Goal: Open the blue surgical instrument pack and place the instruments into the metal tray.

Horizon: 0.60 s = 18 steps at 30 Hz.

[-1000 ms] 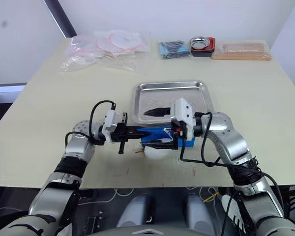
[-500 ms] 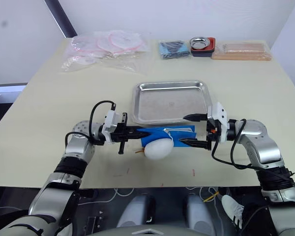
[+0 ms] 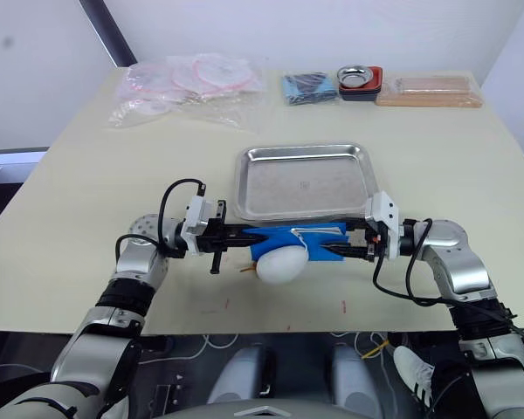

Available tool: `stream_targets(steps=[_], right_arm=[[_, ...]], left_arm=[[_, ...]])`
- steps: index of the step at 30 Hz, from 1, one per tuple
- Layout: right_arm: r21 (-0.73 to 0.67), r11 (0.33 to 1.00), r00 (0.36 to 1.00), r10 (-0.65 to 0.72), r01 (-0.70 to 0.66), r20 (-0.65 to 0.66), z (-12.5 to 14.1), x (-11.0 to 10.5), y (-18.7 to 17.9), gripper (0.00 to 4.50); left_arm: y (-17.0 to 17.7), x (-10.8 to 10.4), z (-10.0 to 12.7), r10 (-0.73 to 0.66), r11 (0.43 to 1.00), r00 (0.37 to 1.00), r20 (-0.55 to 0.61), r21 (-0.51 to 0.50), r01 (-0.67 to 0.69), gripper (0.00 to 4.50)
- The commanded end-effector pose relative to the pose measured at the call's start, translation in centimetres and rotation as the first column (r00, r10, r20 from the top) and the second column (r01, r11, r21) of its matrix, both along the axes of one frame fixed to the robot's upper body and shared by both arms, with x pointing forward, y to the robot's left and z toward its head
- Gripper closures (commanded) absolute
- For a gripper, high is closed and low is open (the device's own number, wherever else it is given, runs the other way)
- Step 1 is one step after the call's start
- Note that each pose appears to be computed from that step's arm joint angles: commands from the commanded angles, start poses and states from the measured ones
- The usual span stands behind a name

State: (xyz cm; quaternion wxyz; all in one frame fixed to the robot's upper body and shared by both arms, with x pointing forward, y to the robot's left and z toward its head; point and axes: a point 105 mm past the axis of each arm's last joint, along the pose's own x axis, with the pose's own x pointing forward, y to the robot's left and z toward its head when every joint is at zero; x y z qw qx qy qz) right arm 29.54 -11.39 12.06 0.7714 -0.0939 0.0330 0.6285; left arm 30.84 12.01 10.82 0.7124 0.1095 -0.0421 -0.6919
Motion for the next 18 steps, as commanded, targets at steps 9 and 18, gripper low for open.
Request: stream_targets(steps=[9,18], right_arm=[[0.028,0.999,0.999,0.031,-0.032,0.035,0.72,-0.08,0.68,4.48],[0.03,0.999,0.999,0.039,-0.04,0.032,0.64,0.13,0.78,4.48]], left_arm=[[-0.25,-0.9,-2.28,-0.039,0.996,0.997,-0.071,0.075,0.044,4.5],[0.0,-0.82,-1.99,-0.031,0.996,0.997,-0.067,0.076,0.036,4.5]])
